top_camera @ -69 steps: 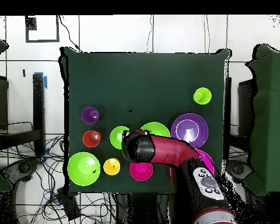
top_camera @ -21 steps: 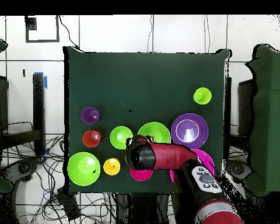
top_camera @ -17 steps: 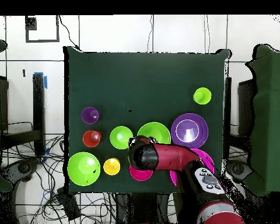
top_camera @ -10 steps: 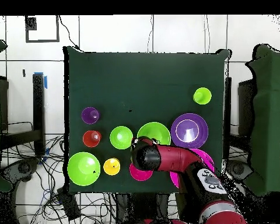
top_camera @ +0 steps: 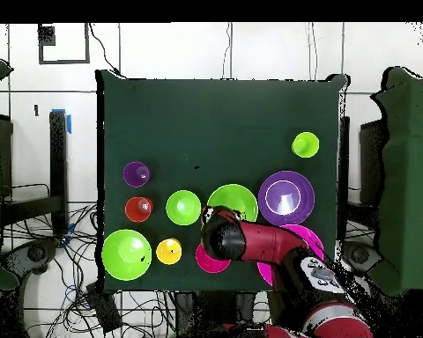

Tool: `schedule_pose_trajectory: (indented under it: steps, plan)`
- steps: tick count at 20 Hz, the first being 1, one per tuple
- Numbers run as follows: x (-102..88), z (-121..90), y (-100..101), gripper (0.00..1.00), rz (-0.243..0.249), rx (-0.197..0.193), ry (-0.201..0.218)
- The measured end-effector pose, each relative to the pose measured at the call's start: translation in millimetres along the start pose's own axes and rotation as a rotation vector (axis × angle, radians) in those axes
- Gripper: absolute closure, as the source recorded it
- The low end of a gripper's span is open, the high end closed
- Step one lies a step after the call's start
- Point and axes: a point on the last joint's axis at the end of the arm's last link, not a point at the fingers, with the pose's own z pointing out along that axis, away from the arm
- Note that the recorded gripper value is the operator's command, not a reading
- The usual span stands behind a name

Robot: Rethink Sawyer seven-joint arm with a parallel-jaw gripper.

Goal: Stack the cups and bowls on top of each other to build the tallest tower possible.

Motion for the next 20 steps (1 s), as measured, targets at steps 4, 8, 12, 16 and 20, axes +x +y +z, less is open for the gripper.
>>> schedule_pose_trajectory:
  steps: [4,8,12,16,20]
  plan:
    - [0.8,-3.1,-4.9,0.0,0.114,0.01,-0.015]
    - [4.5,-9.0,-0.4,0.0,0.181,0.01,-0.014]
    - [9.8,-20.3,9.5,0.0,0.238,0.008,-0.013]
    - [11.7,-34.1,22.5,0.0,0.274,0.006,-0.023]
    - [8.7,-42.6,40.9,0.0,0.29,0.001,-0.04]
